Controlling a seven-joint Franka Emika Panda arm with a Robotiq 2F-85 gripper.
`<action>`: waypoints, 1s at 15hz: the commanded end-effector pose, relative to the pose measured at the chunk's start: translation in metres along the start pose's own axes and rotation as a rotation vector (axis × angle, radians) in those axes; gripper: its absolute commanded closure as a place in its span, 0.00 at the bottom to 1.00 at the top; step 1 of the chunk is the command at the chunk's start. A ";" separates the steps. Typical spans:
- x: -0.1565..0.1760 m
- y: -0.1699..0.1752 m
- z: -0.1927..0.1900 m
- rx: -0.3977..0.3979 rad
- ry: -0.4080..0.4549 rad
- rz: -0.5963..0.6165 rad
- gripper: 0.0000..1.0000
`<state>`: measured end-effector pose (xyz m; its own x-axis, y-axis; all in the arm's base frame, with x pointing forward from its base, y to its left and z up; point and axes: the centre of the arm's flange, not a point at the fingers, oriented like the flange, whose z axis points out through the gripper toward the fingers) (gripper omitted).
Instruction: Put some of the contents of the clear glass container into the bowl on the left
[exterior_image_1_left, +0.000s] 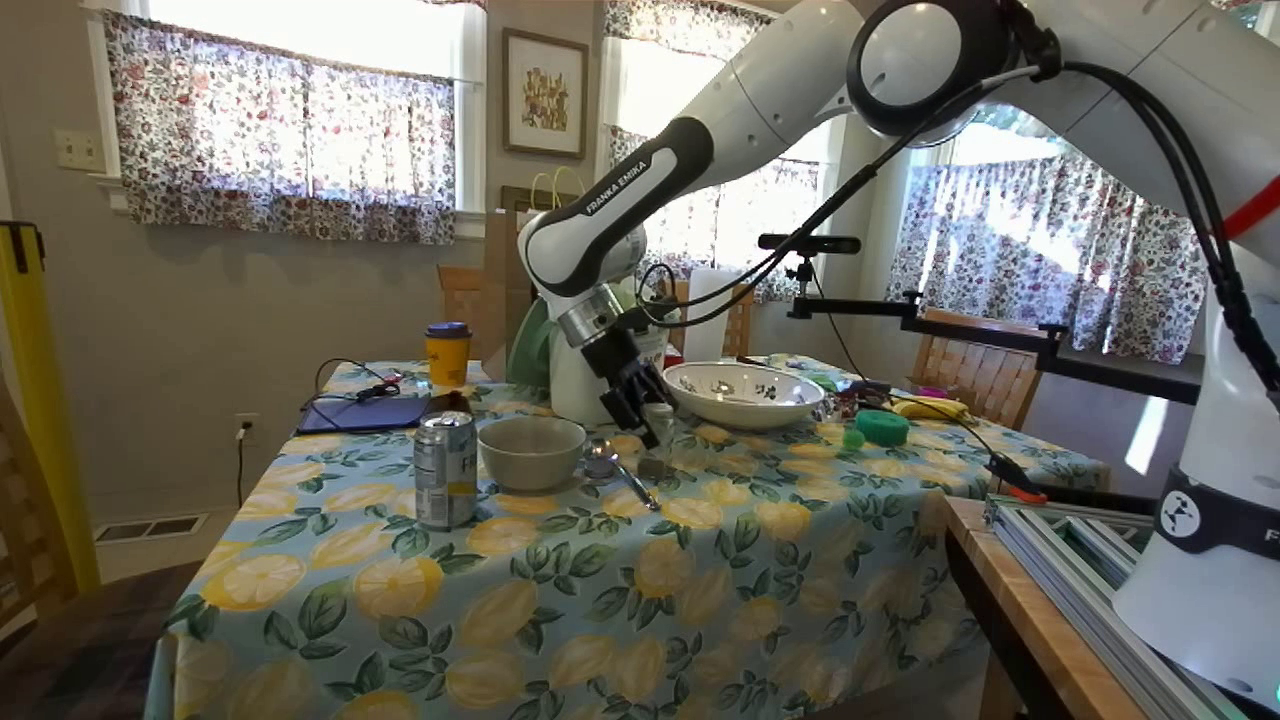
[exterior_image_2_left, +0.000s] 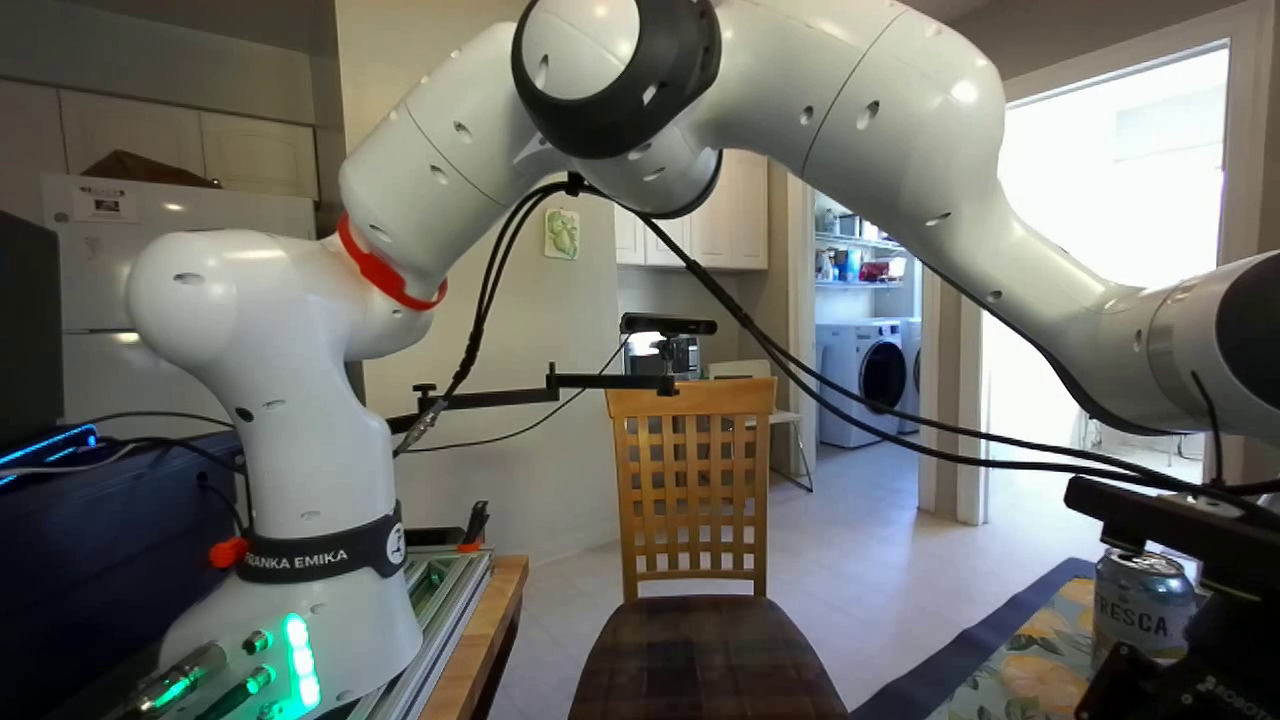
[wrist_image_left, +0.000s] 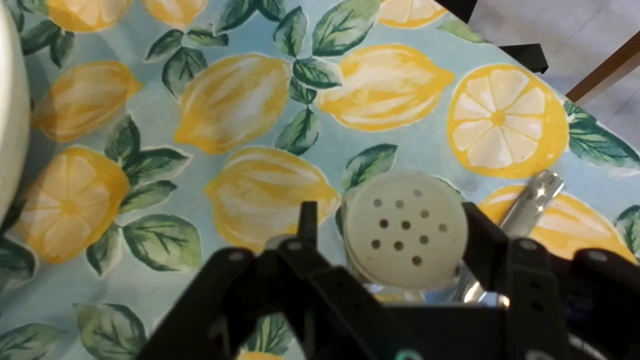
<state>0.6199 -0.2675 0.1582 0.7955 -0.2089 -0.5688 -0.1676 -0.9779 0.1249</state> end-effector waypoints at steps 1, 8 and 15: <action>0.015 0.007 -0.002 0.032 0.014 -0.015 0.58; 0.012 0.007 -0.005 0.030 0.023 0.002 0.75; -0.010 0.002 -0.055 0.013 0.132 0.022 0.75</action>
<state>0.6342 -0.2726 0.1766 0.8355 -0.2207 -0.5032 -0.1783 -0.9751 0.1316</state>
